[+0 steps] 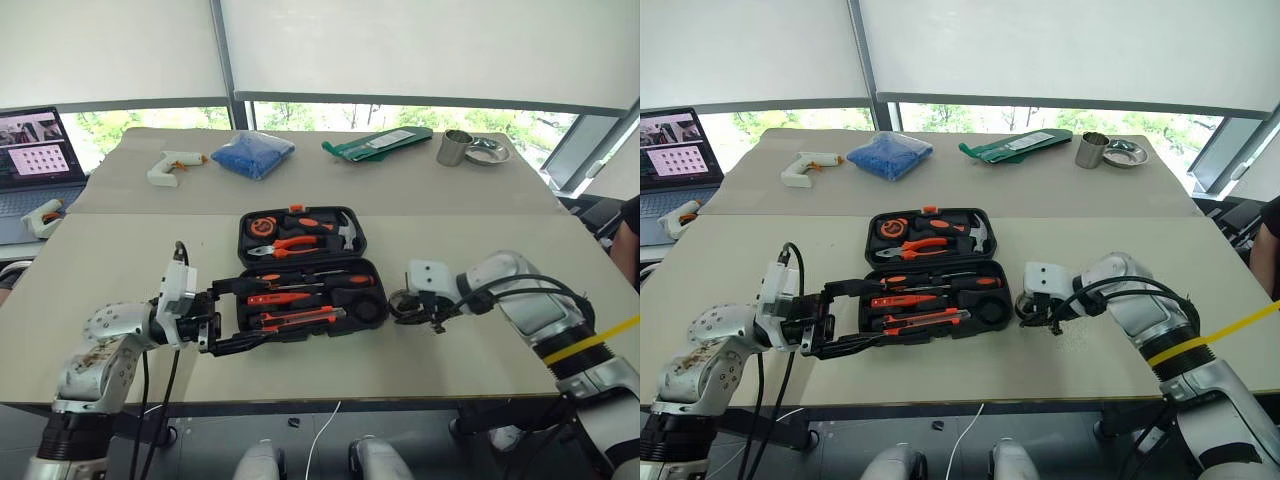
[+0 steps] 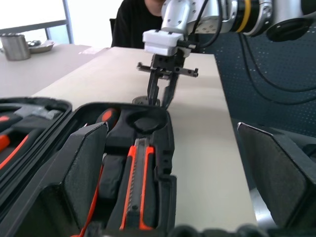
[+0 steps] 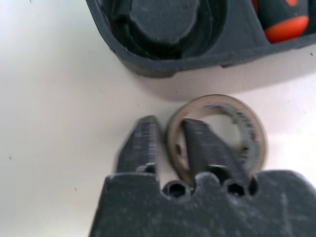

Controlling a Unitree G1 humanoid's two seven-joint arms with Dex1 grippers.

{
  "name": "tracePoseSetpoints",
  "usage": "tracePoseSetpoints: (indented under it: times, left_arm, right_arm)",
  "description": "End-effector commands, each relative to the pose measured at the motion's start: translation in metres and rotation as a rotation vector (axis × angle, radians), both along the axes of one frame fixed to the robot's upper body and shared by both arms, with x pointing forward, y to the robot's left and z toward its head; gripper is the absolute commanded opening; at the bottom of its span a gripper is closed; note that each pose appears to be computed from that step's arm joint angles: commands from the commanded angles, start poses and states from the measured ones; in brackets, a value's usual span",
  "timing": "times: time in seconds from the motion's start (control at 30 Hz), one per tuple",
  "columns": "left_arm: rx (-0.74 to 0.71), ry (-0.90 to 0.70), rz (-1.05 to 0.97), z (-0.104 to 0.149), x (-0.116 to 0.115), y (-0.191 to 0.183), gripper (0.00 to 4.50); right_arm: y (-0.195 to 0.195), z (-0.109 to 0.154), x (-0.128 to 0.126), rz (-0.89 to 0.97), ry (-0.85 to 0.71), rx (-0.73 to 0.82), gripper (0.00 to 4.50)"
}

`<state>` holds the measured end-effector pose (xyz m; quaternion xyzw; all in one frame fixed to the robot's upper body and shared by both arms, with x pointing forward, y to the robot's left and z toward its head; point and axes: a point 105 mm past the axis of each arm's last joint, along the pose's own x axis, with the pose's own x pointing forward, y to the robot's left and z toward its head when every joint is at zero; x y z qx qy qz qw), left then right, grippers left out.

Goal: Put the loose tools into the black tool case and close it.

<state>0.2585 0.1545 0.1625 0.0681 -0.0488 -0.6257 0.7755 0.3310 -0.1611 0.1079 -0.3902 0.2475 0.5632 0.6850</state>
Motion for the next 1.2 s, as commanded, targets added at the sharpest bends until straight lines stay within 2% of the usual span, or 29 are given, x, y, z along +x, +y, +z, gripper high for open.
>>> tracePoseSetpoints:
  times: [0.03,0.13,0.23,0.4,0.67,1.1,1.17,1.2]
  left_arm:
    - [-0.008,-0.060,-0.026,0.010,0.001,-0.006,4.50]
    - [-0.008,-0.063,-0.027,0.009,0.001,-0.005,4.50]
    - [-0.004,-0.062,-0.024,0.006,0.001,-0.004,4.50]
    - [0.008,-0.060,-0.019,0.001,0.000,-0.005,4.50]
    - [0.026,-0.046,0.023,-0.005,-0.006,0.002,4.50]
    - [0.026,-0.052,0.062,-0.011,-0.005,0.006,4.50]
    - [0.026,-0.054,0.068,-0.011,-0.005,0.007,4.50]
    - [0.029,-0.056,0.071,-0.011,-0.004,0.007,4.50]
  right_arm:
    - [-0.008,0.040,0.003,0.025,-0.071,0.032,0.02]
    - [0.020,0.072,-0.008,0.094,-0.033,0.204,0.02]
    - [0.050,0.082,-0.020,0.148,0.025,0.290,0.02]
    - [0.071,0.064,-0.021,0.108,0.085,0.260,0.02]
    - [0.058,0.038,-0.007,0.007,0.087,0.128,0.02]
    - [0.065,0.021,-0.010,-0.034,0.158,0.139,0.02]
    - [0.064,0.019,-0.011,-0.015,0.149,0.122,0.78]
    - [0.067,0.024,-0.008,-0.013,0.119,0.138,0.96]
